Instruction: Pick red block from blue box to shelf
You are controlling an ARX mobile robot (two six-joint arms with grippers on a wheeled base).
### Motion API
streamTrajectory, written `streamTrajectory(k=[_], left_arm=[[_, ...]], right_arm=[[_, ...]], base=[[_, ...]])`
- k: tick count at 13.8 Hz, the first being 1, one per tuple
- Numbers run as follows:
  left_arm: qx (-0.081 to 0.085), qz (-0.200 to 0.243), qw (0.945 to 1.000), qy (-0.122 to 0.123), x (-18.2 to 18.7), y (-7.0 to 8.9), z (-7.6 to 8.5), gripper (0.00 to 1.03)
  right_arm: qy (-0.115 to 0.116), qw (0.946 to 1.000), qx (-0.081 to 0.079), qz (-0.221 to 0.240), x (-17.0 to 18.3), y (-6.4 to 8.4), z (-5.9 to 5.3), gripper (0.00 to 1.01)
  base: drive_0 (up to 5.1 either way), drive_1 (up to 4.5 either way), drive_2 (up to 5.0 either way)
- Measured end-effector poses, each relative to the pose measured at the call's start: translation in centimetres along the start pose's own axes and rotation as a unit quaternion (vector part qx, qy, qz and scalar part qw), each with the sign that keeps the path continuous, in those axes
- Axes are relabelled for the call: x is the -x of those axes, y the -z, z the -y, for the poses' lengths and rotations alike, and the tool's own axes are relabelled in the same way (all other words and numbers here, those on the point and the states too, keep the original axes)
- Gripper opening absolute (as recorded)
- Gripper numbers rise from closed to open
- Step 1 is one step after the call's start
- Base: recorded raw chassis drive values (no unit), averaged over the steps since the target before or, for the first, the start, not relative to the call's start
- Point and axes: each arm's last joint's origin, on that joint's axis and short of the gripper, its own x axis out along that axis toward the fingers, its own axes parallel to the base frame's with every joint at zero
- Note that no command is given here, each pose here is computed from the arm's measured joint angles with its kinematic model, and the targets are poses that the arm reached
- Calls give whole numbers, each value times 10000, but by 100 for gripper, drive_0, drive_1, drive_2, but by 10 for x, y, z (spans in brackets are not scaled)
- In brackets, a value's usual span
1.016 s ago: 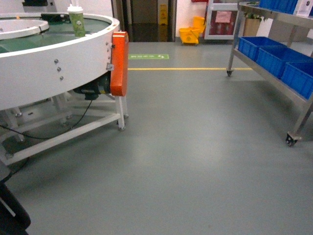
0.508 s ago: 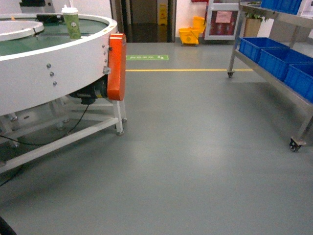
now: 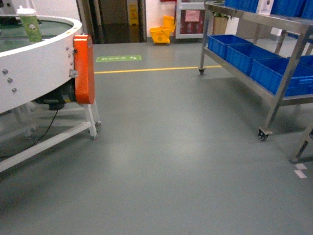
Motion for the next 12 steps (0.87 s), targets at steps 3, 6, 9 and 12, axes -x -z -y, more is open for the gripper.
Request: streamTrajectory(k=[3, 6, 9, 12], left_arm=[[0, 0, 10000, 2, 0, 0, 0, 98], [0, 0, 10000, 0, 0, 0, 0, 98], [0, 0, 10000, 2, 0, 0, 0, 98], [0, 0, 10000, 2, 0, 0, 0, 98]], right_arm=[[0, 10000, 0, -2, 0, 0, 0, 29], [0, 10000, 0, -2, 0, 0, 0, 29], [0, 10000, 0, -2, 0, 0, 0, 29], [0, 10000, 0, -2, 0, 0, 0, 29]], base=[[-149, -149, -149], [-149, -149, -149], [-140, -140, -140], [-144, -144, -144]])
